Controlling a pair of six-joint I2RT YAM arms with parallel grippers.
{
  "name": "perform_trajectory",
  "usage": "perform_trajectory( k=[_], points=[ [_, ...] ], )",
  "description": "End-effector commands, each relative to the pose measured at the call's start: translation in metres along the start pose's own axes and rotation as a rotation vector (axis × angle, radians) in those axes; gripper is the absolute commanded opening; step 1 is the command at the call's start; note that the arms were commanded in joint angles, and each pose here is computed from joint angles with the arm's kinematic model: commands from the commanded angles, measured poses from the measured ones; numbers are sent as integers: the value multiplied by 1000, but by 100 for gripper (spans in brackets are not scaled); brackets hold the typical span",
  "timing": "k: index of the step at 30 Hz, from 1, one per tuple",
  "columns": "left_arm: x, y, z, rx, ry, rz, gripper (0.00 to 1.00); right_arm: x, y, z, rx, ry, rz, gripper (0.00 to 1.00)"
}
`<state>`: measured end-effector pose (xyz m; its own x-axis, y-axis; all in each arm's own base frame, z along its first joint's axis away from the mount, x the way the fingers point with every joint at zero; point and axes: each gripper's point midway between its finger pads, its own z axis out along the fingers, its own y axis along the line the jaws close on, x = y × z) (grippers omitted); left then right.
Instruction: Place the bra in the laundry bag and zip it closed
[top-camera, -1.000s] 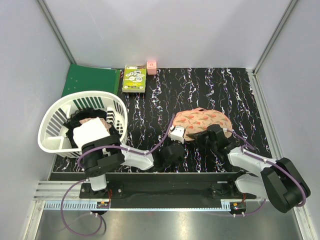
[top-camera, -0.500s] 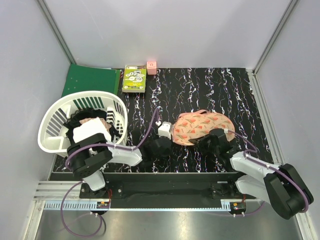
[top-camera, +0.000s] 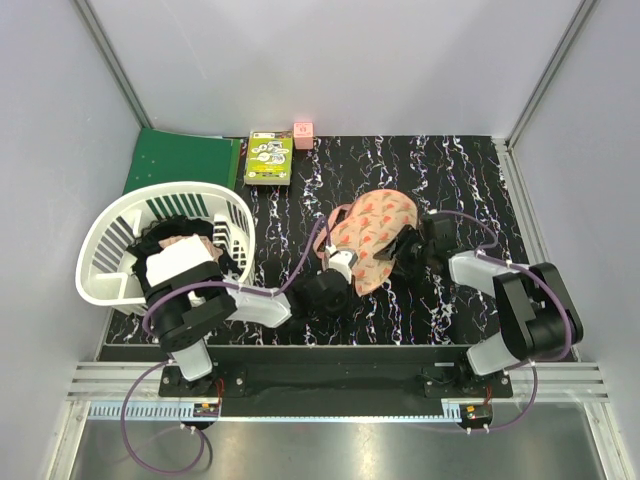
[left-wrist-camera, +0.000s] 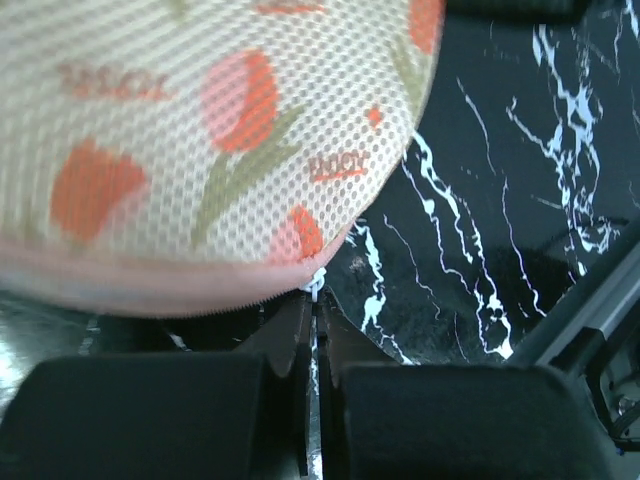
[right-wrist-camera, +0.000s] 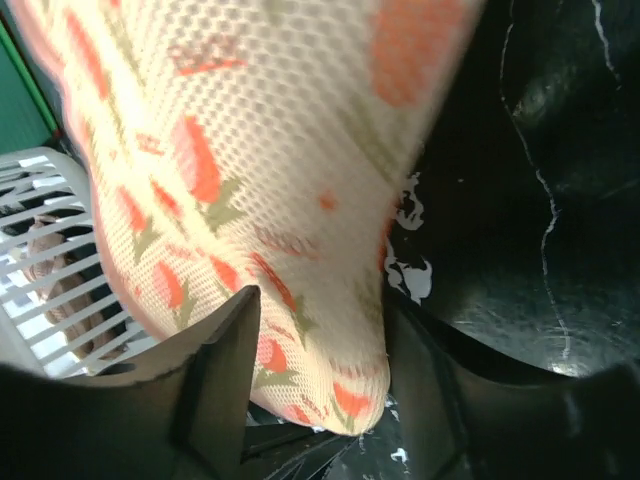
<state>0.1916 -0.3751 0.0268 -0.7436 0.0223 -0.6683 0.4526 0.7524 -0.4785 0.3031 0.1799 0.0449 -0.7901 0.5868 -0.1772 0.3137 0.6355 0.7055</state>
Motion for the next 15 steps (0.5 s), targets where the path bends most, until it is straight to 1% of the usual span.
perform_trajectory(
  k=[1,2,3,4,6,10,14,15],
  points=[
    [-9,-37,10,121,17,-59,0,23,-21,-7,46,109,-55,67],
    [-9,-39,12,125,21,-61,0,29,-23,-10,35,119,-42,70],
    [-16,-47,13,142,12,-65,0,31,-20,-13,8,109,-10,71],
    [-15,-47,16,143,17,-63,0,40,-23,-20,-22,99,2,72],
    [-17,-53,17,159,18,-68,0,46,-15,-26,-81,92,55,72],
    [-21,-57,19,166,14,-80,0,55,-15,-35,-115,81,86,72],
    [-15,-62,18,190,38,-87,0,55,-11,-29,-131,76,118,69],
    [-16,-62,17,193,37,-86,0,52,-6,-28,-151,68,133,64]
  ],
)
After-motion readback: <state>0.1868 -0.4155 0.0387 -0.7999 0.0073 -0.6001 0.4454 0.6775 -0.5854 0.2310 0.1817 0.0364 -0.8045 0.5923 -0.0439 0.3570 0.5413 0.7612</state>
